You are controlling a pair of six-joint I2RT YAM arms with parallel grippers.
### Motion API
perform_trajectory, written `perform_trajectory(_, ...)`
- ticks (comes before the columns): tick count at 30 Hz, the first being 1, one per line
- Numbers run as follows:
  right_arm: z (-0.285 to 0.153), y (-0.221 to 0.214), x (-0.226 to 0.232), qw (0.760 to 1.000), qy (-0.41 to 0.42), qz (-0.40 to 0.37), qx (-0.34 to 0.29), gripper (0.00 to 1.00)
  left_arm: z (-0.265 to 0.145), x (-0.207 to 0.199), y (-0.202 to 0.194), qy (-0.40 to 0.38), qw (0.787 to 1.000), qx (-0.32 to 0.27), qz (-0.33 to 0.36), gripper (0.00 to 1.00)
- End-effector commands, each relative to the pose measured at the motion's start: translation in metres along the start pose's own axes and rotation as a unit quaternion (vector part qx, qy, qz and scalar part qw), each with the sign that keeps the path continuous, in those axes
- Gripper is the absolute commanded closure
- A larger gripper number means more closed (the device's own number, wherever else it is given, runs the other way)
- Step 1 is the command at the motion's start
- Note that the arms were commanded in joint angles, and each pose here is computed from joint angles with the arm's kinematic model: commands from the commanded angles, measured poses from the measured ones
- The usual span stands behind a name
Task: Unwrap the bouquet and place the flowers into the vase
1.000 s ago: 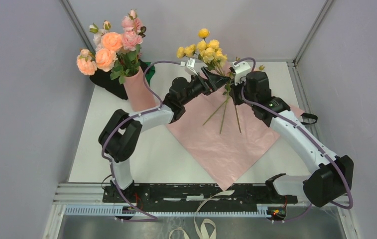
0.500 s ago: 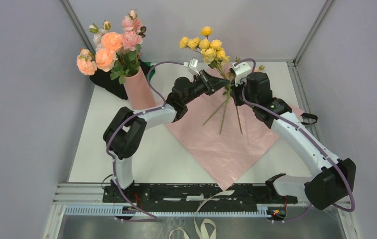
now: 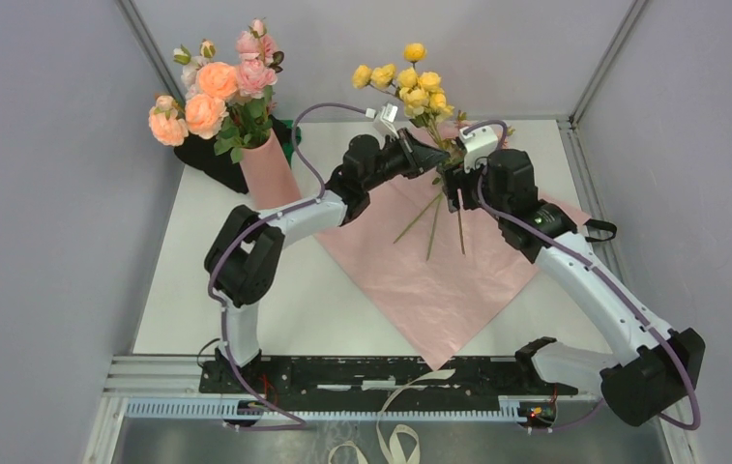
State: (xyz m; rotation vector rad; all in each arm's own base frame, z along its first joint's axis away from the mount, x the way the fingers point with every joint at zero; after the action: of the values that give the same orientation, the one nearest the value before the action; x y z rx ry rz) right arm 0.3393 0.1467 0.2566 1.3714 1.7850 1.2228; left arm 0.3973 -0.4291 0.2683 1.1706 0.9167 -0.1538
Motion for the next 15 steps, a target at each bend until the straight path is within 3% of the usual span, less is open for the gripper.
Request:
perform_trajectory(1,-0.014,0.026,-0.01,0.998,-0.034,0.013,-0.059,0.24,-0.007,-0.025,0.052,0.037,0.989,-0.026,0.14,0.98)
perform_trajectory(8,-0.025,0.024,-0.03,0.989,-0.086,0.051,-0.11,0.19,-0.033,-0.017,0.09,0.137,0.95,-0.038,0.278,0.98)
perform_trajectory(15,0.006,-0.023,-0.033,0.992,-0.092,0.055,-0.061,0.19,-0.083,-0.045,0.148,0.194,0.897,-0.105,0.382,0.98)
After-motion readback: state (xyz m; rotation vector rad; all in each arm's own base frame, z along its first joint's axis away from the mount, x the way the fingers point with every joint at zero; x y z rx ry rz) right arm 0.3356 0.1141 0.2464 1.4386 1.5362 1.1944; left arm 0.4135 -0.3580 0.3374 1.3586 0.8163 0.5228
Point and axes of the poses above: each gripper's point midway between its finger pads, its own z axis out along the fingers, its own x axis along the line the jaws close on, y = z × x, the point moved 1 cm from there along -z, back along the fingers, and after that the axes turned 12 degrees about z, right-handed, at the moved point
